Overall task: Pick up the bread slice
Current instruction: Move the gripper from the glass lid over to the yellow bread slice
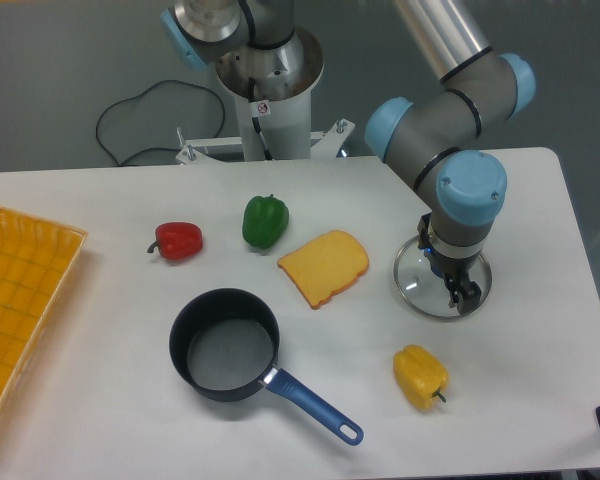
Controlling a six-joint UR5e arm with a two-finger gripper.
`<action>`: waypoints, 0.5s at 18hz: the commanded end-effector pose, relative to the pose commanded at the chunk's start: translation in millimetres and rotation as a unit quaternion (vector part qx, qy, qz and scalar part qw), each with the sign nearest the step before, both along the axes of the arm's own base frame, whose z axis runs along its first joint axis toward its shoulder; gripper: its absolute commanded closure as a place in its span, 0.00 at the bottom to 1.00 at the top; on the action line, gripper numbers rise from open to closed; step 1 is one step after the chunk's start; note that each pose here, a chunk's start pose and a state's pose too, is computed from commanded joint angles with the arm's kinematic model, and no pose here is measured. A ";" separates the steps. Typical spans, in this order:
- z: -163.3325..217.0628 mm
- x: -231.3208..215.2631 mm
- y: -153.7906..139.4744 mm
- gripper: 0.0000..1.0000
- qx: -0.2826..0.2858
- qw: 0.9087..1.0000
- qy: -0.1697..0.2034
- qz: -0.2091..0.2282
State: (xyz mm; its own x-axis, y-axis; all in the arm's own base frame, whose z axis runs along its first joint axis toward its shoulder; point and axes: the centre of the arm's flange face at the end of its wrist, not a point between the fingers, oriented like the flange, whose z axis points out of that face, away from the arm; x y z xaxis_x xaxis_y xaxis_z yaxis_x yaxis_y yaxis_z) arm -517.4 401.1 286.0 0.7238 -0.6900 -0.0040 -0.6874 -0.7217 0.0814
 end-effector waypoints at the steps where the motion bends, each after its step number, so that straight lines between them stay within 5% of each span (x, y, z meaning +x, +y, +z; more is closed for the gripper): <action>1: 1.9 5.4 6.4 0.00 0.002 1.000 0.001 -0.005; 9: 5.3 77.6 37.6 0.00 0.001 1.000 -0.005 -0.004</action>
State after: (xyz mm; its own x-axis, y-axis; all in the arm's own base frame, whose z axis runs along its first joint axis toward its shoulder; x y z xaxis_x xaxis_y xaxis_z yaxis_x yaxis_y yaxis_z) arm -439.8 438.7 291.3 0.7182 -0.6958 0.0029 -0.6941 -0.7162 0.0728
